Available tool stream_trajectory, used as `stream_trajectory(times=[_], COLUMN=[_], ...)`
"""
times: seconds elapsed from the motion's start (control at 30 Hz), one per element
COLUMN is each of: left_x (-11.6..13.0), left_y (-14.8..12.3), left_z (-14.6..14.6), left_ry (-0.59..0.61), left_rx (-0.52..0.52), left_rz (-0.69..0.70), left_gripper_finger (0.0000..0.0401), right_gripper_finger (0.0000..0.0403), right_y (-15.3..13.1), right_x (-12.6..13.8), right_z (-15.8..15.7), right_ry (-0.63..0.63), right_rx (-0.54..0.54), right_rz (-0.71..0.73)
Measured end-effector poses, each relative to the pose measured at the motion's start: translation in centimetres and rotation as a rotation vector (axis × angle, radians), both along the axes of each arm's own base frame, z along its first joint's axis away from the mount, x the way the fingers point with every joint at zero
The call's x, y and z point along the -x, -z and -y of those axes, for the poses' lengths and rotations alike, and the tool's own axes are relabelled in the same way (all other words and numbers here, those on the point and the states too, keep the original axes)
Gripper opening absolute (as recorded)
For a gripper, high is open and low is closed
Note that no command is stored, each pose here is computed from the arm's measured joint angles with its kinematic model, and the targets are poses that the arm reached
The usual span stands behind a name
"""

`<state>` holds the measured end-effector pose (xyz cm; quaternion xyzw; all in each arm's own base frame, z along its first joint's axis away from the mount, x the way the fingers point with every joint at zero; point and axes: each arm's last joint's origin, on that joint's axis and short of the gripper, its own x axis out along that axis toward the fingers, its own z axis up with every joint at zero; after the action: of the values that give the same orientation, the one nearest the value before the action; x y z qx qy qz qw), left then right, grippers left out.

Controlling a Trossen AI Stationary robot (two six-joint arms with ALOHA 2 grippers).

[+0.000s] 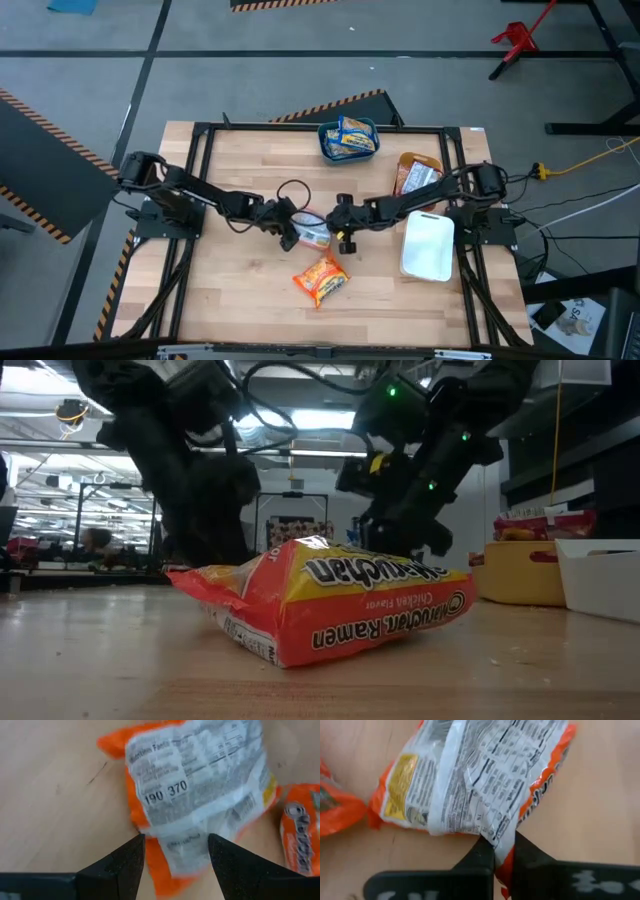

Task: Sort Maruchan noodles
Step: Put the top orange noodle pack into the white bin

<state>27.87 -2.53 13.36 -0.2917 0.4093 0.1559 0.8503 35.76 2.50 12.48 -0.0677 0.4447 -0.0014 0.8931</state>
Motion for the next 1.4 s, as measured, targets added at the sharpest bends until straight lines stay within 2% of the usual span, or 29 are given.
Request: stream_trajectory(times=[0.23,0.4,0.63,0.83,0.93,1.13,1.4], left_x=[0.5,1.3,2.4,2.6,2.6,2.6,2.6], left_y=[-3.1,-5.8,-8.5,-8.9,-8.9,-8.8,-8.8], left_z=[-0.8,-1.1,-1.1,-1.1,-1.1,-1.2,-1.2], left_ry=[0.004,-0.008,-0.055,-0.063,-0.054,-0.071,-0.071], left_rx=[0.047,0.042,-0.043,-0.058,-0.069,-0.088,-0.088], left_rz=[0.101,0.211,0.326,0.343,0.339,0.339,0.338], left_gripper_finger=[0.0212,0.0212,0.0212,0.0212,0.0212,0.0212,0.0212], right_gripper_finger=[0.0003,0.0002,0.0001,0.0000,0.0000,0.0000,0.0000], right_y=[-3.3,-6.3,-10.6,-13.2,-13.9,-13.9,-13.8], right_x=[1.3,3.2,7.6,12.4,14.8,18.8,22.7], right_z=[0.4,0.8,0.2,-1.8,-3.3,-6.0,-8.3], right_ry=[0.077,0.213,0.423,0.660,0.763,0.911,1.036], right_rx=[0.072,0.085,0.062,-0.025,-0.079,-0.103,-0.146], right_rz=[0.018,0.014,0.006,0.027,0.045,0.044,-0.009])
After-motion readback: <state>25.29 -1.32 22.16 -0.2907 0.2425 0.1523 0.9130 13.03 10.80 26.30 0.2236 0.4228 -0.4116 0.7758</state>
